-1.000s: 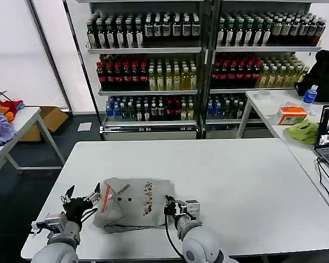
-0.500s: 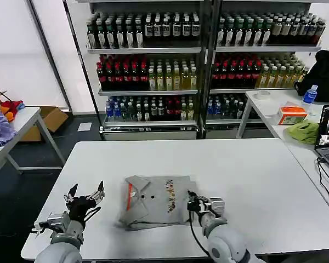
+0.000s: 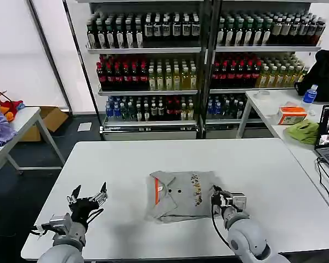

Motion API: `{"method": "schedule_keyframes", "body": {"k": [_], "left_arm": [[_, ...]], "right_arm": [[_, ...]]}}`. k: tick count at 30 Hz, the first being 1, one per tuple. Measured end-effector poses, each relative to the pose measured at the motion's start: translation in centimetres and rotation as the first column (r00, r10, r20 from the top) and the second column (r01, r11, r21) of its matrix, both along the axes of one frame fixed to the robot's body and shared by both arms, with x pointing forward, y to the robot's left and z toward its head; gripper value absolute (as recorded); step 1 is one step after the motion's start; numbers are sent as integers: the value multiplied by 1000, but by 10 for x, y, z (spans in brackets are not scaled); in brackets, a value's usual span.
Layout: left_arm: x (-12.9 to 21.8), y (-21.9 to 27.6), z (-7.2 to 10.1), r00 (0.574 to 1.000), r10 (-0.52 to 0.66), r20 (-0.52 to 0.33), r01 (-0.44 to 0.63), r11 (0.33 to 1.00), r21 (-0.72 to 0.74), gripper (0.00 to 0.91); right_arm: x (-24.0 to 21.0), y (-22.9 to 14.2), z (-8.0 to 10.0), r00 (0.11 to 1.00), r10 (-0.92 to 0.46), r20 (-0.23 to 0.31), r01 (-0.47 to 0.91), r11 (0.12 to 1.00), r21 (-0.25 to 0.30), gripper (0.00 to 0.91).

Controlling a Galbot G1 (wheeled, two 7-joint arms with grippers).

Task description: Fold and organize the clothes.

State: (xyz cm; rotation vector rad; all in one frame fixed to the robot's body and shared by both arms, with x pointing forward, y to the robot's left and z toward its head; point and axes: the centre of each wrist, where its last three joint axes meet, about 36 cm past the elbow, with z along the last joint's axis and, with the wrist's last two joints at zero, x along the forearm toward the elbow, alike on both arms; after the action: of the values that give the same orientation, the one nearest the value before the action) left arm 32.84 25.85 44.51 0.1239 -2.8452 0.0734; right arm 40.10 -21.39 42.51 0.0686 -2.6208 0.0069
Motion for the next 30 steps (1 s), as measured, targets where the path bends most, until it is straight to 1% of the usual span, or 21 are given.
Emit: {"method": "schedule_keyframes", "body": {"k": [5,9,13,17,25,30], "left_arm": [[-3,-3,-1,1000,-6,-7,6,1000,-6,907],[-4,-6,-3,1000,-11,-13,11,1000,-10,907],[-5,-7,-4,1000,-13,-17,12,1000,-12,907],[-5,-5,-6,1000,-10,-21,9,1000,-9,907],[-2,-6,-10,1000,-10,-29,10,1000,-13,907],[0,-5,-13,999,-10,-34,9,1000,-12,907]], "right_arm": [[-6,-5,7,999,-13,39,14,999,-32,907],[-18,-3,16,997,10,72,-6,999,-53,907],[-35,2,24,996,42,80,-37,998,-56,907],[-49,6,25,997,62,52,-60,998,-31,907],[-61,13,23,998,61,-15,-60,996,66,907],[-64,14,21,997,62,-53,-56,993,107,907]]}}
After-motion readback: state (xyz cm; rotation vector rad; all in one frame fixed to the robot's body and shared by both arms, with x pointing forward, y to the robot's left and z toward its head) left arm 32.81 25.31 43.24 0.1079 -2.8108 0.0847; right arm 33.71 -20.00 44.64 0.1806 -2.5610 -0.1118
